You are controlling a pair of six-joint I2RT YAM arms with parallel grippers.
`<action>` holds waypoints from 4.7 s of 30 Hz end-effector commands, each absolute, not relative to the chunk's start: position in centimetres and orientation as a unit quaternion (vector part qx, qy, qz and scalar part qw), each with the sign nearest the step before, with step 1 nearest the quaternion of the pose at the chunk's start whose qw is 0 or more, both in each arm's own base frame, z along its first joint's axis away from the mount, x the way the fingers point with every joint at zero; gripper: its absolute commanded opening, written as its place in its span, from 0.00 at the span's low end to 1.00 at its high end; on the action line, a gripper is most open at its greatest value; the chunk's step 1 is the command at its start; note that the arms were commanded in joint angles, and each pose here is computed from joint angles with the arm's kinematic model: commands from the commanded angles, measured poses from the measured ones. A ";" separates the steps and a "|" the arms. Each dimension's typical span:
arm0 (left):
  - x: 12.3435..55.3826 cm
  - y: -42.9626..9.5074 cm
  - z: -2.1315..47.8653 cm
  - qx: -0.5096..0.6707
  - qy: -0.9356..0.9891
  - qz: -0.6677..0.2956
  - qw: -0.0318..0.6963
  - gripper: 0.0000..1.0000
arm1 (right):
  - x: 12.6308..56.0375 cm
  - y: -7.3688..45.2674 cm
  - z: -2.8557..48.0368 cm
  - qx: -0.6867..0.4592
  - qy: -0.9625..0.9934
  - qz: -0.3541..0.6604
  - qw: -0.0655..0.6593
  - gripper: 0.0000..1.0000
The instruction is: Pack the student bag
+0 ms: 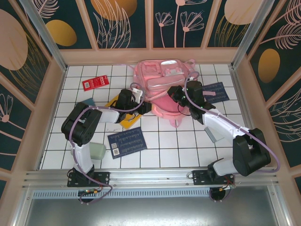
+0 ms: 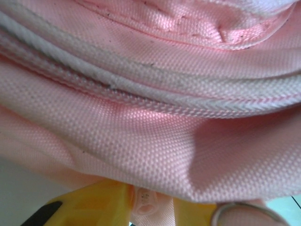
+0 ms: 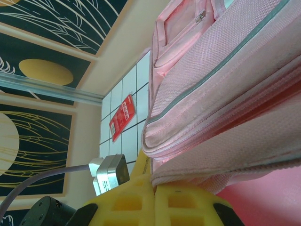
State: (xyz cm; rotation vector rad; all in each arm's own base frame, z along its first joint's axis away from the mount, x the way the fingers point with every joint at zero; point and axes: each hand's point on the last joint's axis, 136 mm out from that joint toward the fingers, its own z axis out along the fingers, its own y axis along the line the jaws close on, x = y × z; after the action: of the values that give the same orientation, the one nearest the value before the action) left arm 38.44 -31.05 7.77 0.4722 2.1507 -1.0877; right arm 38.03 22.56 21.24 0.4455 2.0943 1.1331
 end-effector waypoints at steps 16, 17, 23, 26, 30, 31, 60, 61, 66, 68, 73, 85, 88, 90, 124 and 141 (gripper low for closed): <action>39.1 -28.1 7.2 0.153 0.859 -0.339 0.351 0.00 | 38.6 22.0 25.3 0.158 0.777 0.463 0.397 0.00; 39.6 -27.4 6.9 0.140 0.867 -0.322 0.352 0.00 | 38.5 21.8 25.4 0.161 0.776 0.462 0.398 0.00; 41.9 -23.7 4.9 0.087 0.902 -0.248 0.343 0.00 | 38.2 21.1 25.8 0.160 0.770 0.467 0.404 0.00; 43.9 -22.8 5.4 0.060 0.906 -0.221 0.356 0.00 | 38.1 21.1 26.0 0.155 0.769 0.470 0.405 0.00; 46.8 -21.5 5.0 0.020 0.916 -0.183 0.355 0.00 | 38.0 21.1 26.0 0.151 0.768 0.475 0.402 0.00; 47.5 -21.2 5.0 0.011 0.917 -0.177 0.358 0.00 | 38.0 21.0 25.9 0.151 0.768 0.476 0.402 0.00; 49.4 -14.9 5.6 -0.145 0.909 -0.130 0.369 0.00 | 39.0 22.0 24.7 0.090 0.790 0.480 0.371 0.00; 49.2 -15.2 5.6 -0.141 0.909 -0.139 0.367 0.00 | 39.1 21.9 24.7 0.089 0.792 0.476 0.370 0.00; 48.7 -15.4 6.2 -0.132 0.911 -0.144 0.364 0.21 | 39.3 21.0 23.9 0.090 0.805 0.453 0.372 0.09; 48.5 -15.3 7.0 -0.130 0.909 -0.146 0.369 0.38 | 39.1 20.4 23.2 0.093 0.812 0.435 0.377 0.28; 46.8 -14.3 8.5 -0.138 0.908 -0.135 0.373 0.69 | 38.2 18.2 20.8 0.110 0.833 0.379 0.387 0.52; 37.2 -10.1 8.9 -0.209 0.902 -0.131 0.354 0.83 | 32.8 20.2 18.8 0.009 0.857 0.306 0.415 0.58; 34.6 -9.4 7.8 -0.213 0.907 -0.128 0.340 0.81 | 31.2 23.3 18.4 -0.047 0.856 0.325 0.400 0.57; 33.4 -8.9 7.2 -0.216 0.909 -0.125 0.333 0.80 | 29.6 25.6 17.5 -0.087 0.858 0.332 0.383 0.54; 30.3 -11.3 3.2 -0.194 0.916 -0.204 0.287 0.64 | 14.1 37.0 1.1 -0.334 0.888 0.246 0.200 0.00; 28.1 -15.0 0.8 -0.155 0.935 -0.226 0.225 0.62 | 27.1 36.7 3.5 -0.248 0.899 0.208 0.296 0.00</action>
State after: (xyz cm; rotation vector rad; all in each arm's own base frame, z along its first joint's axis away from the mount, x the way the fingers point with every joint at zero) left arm 29.75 -12.35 2.27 -0.4738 2.4863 -0.5211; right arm 25.27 35.49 2.38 -0.6427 2.4522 0.5629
